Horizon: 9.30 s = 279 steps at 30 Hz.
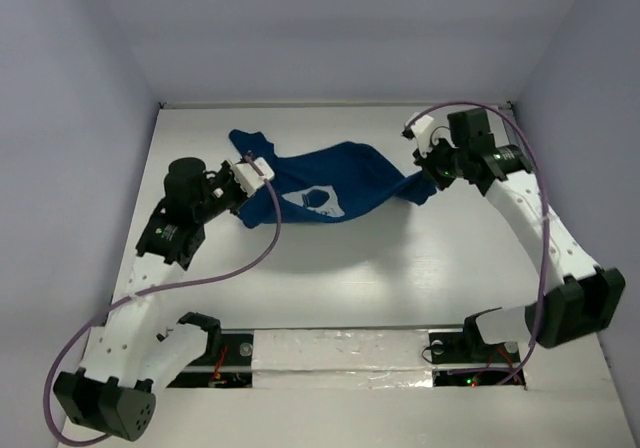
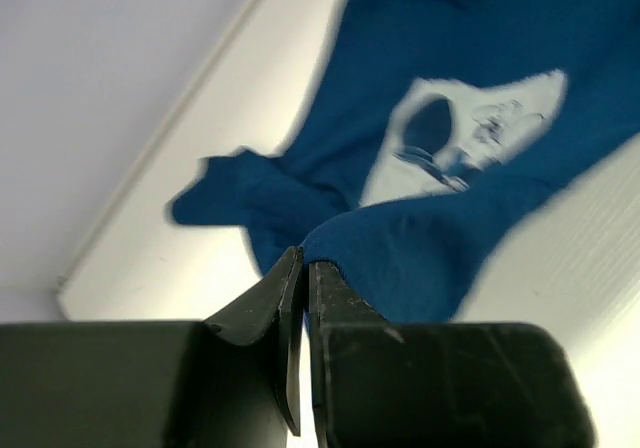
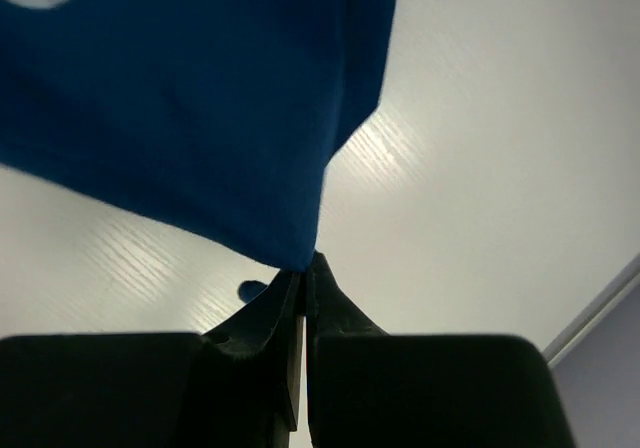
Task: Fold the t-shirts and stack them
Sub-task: Flatten out the tshirt
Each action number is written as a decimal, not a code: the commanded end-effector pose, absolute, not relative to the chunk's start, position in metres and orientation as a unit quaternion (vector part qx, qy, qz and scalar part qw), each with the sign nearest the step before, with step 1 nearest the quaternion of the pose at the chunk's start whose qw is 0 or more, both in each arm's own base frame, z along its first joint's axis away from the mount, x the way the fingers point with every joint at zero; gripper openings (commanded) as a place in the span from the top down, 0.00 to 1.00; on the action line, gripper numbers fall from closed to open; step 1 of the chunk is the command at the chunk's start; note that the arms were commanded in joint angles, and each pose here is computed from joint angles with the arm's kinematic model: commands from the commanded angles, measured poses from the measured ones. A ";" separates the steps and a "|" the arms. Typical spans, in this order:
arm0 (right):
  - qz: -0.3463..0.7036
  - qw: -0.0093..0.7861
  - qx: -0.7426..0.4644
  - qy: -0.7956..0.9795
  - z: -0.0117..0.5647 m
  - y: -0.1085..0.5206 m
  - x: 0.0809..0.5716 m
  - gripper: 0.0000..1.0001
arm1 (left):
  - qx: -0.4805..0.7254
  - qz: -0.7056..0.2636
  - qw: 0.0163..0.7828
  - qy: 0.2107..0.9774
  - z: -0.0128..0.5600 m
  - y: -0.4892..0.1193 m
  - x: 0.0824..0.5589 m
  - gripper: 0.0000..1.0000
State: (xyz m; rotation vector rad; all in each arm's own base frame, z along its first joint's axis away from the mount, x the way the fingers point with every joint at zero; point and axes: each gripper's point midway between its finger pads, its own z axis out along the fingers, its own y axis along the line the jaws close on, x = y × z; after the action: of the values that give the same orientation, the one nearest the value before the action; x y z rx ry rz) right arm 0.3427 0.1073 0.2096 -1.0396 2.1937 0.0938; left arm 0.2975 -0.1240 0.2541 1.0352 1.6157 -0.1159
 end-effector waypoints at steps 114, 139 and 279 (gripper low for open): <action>0.036 0.005 -0.576 0.817 0.080 0.043 0.224 0.72 | 0.696 -0.210 0.122 0.676 0.098 -0.095 0.142 0.89; 0.041 0.180 -0.508 0.841 0.102 0.107 0.367 0.89 | 0.602 -0.135 0.289 0.732 0.116 -0.146 0.304 1.00; 0.221 0.128 -0.467 0.847 0.030 0.386 0.319 1.00 | 0.572 -0.236 0.485 0.618 0.137 -0.140 0.211 1.00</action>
State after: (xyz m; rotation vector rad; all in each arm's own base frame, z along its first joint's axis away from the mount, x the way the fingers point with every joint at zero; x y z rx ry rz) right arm 0.3249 0.3810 0.0291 -1.3197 2.4633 0.6196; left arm 0.2023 -0.1132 0.1002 1.4029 1.7026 -0.4691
